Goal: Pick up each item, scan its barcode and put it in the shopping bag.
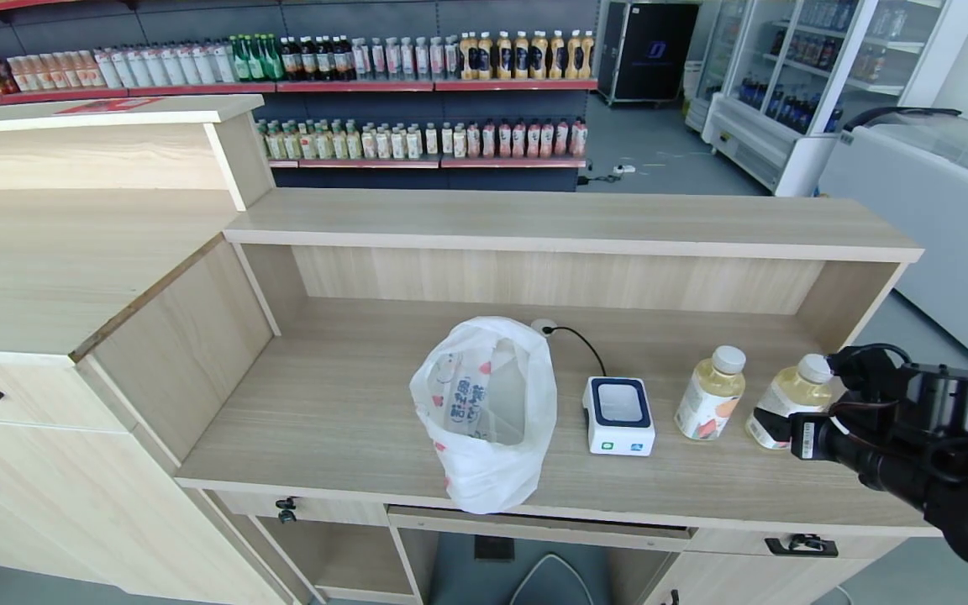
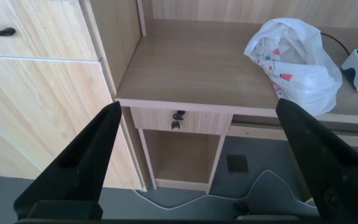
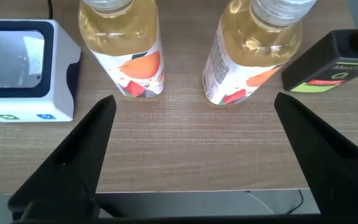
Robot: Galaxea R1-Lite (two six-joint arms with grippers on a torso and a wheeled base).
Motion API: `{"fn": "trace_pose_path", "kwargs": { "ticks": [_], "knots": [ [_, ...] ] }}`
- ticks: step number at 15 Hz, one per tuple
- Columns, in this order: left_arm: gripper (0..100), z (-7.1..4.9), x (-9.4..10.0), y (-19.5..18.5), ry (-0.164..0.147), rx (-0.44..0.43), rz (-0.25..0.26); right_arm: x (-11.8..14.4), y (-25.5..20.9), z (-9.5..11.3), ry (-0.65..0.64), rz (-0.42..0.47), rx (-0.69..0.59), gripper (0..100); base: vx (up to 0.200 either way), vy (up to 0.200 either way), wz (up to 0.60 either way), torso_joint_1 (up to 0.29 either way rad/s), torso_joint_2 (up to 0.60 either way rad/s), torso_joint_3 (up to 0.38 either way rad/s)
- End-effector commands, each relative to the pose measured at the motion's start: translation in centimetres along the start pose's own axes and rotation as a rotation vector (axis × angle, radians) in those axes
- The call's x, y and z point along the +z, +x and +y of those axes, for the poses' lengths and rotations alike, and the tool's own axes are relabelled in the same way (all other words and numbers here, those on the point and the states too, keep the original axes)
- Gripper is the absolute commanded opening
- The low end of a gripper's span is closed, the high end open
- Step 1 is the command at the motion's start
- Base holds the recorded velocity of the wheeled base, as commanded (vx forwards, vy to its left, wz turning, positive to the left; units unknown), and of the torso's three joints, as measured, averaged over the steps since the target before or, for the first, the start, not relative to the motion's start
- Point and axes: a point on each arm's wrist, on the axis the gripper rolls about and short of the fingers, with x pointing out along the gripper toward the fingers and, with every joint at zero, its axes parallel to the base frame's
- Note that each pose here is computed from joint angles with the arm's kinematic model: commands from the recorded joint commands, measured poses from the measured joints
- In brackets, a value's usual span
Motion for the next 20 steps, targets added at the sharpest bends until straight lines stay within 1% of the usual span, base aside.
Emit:
{"fn": "trace_pose_path", "kwargs": {
  "ticks": [1,6,7,9,15,18,20],
  "knots": [
    [100,0.0,0.0,0.0,0.0,0.0,0.0,-1.1,1.2,0.1,-0.001,0.028,0.002,100,0.0,0.0,0.0,0.0,0.0,0.0],
    [100,0.0,0.0,0.0,0.001,0.0,0.0,-1.1,4.2,0.5,-0.001,-0.05,0.016,100,0.0,0.0,0.0,0.0,0.0,0.0],
    [100,0.0,0.0,0.0,0.0,0.0,0.0,-1.2,4.8,0.8,-0.007,-0.065,0.047,100,0.0,0.0,0.0,0.0,0.0,0.0],
    [100,0.0,0.0,0.0,0.0,0.0,0.0,-1.5,5.8,1.5,-0.033,-0.071,0.077,100,0.0,0.0,0.0,0.0,0.0,0.0],
    [100,0.0,0.0,0.0,0.001,0.0,0.0,-1.7,7.8,4.9,-0.072,-0.105,0.158,100,0.0,0.0,0.0,0.0,0.0,0.0],
    [100,0.0,0.0,0.0,0.0,0.0,0.0,-2.1,8.9,5.1,-0.132,-0.113,0.153,100,0.0,0.0,0.0,0.0,0.0,0.0],
    [100,0.0,0.0,0.0,0.001,0.0,0.0,-2.2,9.6,5.4,-0.146,-0.122,0.154,100,0.0,0.0,0.0,0.0,0.0,0.0]
  ]
}}
